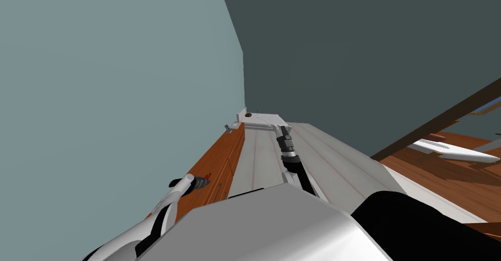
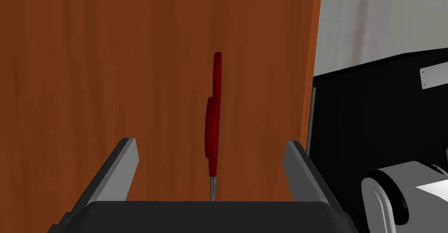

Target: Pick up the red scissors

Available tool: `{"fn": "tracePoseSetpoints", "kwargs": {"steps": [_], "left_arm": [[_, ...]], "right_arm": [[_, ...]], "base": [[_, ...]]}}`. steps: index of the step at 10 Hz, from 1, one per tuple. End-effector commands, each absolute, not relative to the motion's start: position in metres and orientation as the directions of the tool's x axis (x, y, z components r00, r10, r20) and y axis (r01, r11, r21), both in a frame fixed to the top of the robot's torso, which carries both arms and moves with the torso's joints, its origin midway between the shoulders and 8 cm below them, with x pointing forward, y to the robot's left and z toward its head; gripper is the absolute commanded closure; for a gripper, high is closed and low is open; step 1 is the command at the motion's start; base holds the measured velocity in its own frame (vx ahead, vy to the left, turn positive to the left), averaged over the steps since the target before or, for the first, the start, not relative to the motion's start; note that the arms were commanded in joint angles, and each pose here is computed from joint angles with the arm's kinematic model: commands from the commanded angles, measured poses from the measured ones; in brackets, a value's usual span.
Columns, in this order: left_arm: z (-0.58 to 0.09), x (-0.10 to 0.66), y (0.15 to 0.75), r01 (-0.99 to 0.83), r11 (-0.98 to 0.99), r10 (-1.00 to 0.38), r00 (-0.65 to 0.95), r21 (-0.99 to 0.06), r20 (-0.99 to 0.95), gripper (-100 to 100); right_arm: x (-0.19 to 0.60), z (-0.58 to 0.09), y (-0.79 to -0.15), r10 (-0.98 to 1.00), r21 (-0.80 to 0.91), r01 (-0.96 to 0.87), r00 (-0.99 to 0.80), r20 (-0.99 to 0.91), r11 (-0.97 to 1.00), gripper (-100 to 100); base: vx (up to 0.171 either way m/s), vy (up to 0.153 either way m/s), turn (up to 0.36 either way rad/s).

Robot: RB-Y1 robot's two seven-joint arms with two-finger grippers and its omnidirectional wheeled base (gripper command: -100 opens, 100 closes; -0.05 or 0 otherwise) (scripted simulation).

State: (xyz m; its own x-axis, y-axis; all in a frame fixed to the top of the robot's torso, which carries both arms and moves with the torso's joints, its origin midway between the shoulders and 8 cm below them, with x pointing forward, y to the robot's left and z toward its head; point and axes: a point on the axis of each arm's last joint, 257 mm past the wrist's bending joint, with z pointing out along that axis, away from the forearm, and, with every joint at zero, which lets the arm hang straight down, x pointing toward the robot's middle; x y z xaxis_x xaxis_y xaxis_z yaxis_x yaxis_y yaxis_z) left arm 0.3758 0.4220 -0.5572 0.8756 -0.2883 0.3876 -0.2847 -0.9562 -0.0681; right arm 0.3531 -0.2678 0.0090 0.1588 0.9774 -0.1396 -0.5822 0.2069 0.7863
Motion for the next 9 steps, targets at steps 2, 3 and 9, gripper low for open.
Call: {"fn": "tracePoseSetpoints", "kwargs": {"steps": [2,3,9], "left_arm": [[-0.56,0.372,0.418,-0.28,-0.959,-0.277,0.883,-0.047,0.378,-100],[-0.56,0.371,0.418,-0.279,-0.959,-0.274,0.885,-0.042,0.376,0],[-0.574,0.363,0.401,-0.283,-0.958,-0.278,0.884,-0.044,0.376,100]], "right_arm": [[0.353,0.009,-0.268,0.977,0.786,-0.582,0.159,-0.14,0.207,0],[0.353,0.009,-0.268,0.977,0.786,-0.582,0.159,-0.14,0.207,0],[0.353,0.009,-0.268,0.977,0.786,-0.582,0.159,-0.14,0.207,0]], "base": [[-0.043,0.044,-0.005],[-0.005,0.005,0.0],[0.03,0.03,0.005]]}}
